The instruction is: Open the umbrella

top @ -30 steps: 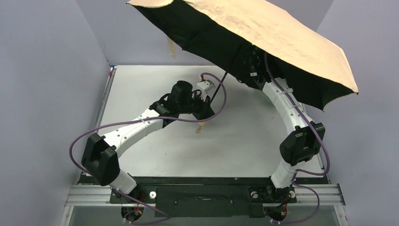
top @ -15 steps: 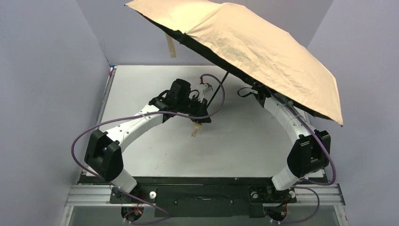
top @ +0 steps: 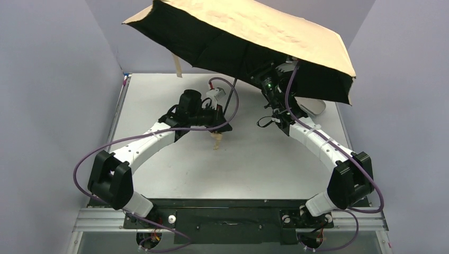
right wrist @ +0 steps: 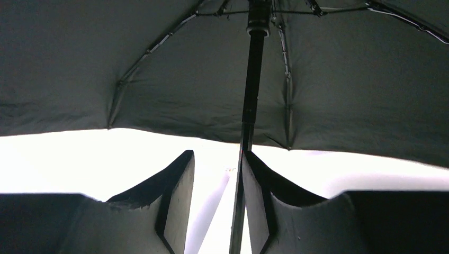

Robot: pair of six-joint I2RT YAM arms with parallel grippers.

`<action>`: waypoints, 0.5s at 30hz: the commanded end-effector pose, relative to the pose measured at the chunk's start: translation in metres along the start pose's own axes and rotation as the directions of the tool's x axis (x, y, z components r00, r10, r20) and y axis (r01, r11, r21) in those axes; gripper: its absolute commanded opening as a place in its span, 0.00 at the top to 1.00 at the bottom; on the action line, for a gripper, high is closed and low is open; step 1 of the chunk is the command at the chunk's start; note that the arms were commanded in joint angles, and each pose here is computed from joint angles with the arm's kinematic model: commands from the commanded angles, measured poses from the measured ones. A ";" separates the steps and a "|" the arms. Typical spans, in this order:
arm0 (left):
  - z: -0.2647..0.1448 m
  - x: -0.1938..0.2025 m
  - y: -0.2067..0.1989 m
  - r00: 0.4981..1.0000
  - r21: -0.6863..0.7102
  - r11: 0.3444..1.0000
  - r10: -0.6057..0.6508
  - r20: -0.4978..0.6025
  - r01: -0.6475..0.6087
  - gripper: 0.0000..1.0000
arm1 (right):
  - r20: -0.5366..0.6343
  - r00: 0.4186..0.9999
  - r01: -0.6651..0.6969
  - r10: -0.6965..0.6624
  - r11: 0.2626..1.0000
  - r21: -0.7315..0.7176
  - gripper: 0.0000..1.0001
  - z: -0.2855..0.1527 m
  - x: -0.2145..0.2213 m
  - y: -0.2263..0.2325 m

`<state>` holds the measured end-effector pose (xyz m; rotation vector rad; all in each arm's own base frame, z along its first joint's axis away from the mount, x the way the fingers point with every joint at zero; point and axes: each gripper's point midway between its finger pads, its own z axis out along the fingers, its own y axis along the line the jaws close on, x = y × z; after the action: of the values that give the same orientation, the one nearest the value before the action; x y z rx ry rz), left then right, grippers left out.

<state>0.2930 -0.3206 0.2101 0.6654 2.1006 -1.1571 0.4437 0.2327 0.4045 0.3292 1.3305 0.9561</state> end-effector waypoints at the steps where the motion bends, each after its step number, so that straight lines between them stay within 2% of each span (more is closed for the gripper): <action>1: -0.019 -0.045 -0.036 0.961 0.087 0.974 0.188 0.201 -0.208 1.00 | 0.048 0.997 -0.053 0.058 0.994 -0.092 0.63 0.007 -0.020 0.027; 7: -0.021 -0.029 -0.030 0.956 0.086 0.968 0.214 0.203 -0.235 1.00 | -0.031 0.995 -0.095 0.092 0.988 -0.124 0.55 0.021 0.005 0.036; 10: -0.021 -0.021 -0.029 0.957 0.103 0.968 0.204 0.209 -0.229 1.00 | -0.065 0.994 -0.092 0.085 0.988 -0.127 0.57 0.024 0.021 0.036; 12: -0.023 -0.019 -0.028 0.952 0.100 0.967 0.206 0.226 -0.233 1.00 | -0.077 0.994 -0.088 0.079 0.989 -0.119 0.64 0.025 0.027 0.033; 15: -0.024 -0.013 -0.023 0.948 0.082 0.966 0.221 0.230 -0.245 1.00 | -0.087 0.995 -0.066 0.056 0.991 -0.113 0.86 0.024 0.033 0.029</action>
<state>0.2716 -0.3074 0.1843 0.6890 2.0382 -1.1758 0.4574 0.2749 0.3906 0.2863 1.3833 1.0764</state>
